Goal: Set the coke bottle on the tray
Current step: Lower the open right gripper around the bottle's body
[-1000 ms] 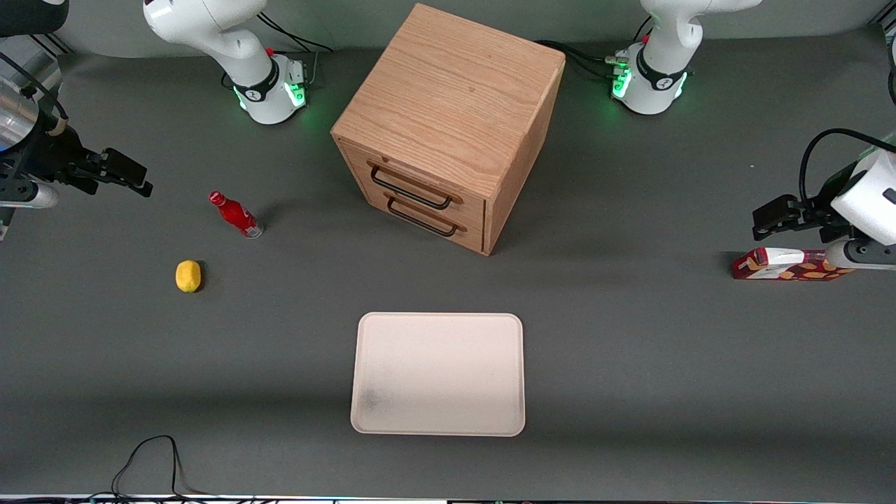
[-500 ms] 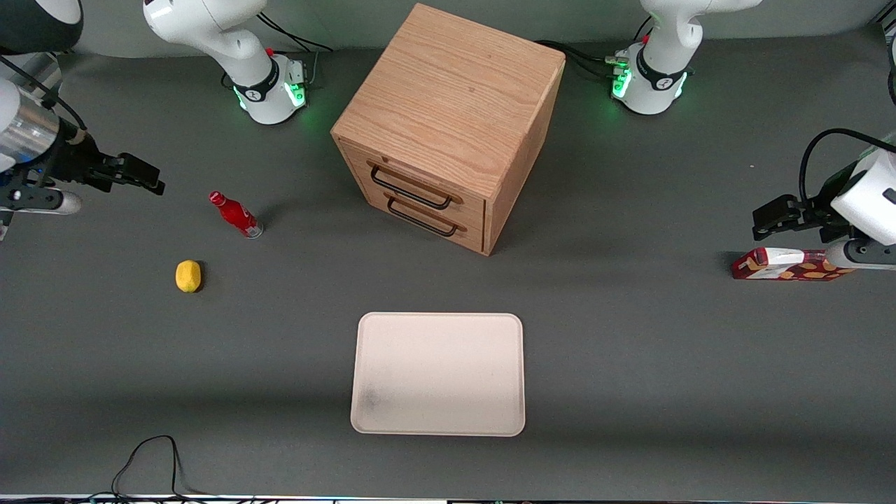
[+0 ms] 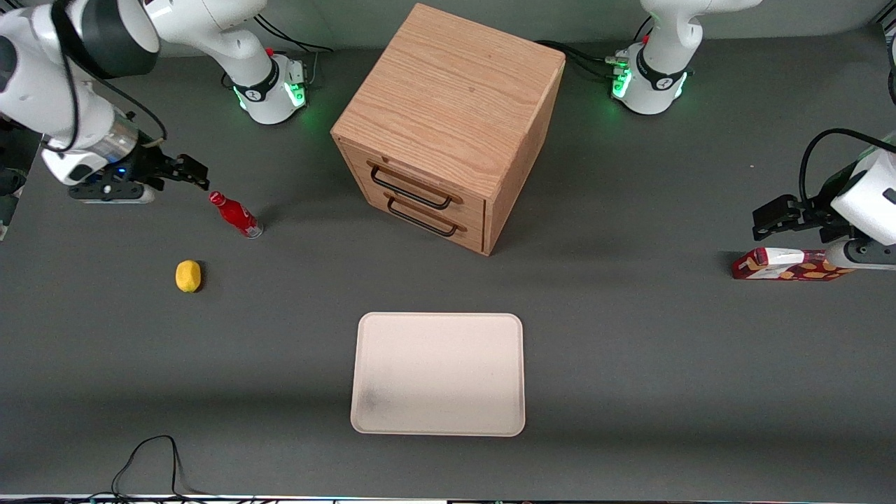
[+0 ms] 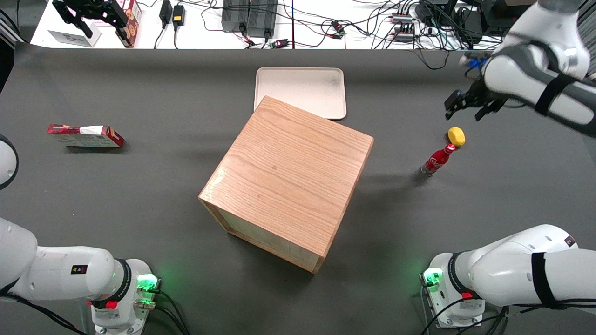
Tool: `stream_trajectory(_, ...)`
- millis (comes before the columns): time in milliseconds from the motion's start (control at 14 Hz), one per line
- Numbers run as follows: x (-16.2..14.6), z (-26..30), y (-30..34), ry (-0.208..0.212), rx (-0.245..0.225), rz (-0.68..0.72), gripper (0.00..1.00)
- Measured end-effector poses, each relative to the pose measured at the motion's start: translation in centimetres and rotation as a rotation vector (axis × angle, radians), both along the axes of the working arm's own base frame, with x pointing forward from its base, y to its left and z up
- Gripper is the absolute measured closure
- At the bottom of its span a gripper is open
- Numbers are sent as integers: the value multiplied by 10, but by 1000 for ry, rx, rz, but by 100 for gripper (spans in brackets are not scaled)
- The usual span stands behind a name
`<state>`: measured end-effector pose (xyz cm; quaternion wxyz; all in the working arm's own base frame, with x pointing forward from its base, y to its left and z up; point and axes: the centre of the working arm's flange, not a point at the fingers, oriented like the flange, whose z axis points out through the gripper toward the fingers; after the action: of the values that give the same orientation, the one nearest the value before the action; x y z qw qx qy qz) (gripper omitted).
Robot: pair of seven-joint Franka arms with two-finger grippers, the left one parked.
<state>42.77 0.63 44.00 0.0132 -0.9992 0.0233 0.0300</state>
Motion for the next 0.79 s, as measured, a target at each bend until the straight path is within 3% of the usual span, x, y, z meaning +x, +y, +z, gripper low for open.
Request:
stream_trajectory(214, -15, -42, 5, -26, 12, 10, 0)
stream_trajectory(429, -27, -75, -4, -56, -10, 24, 0)
stream_trajectory(786, -32, -106, -31, -75, -14, -15, 0)
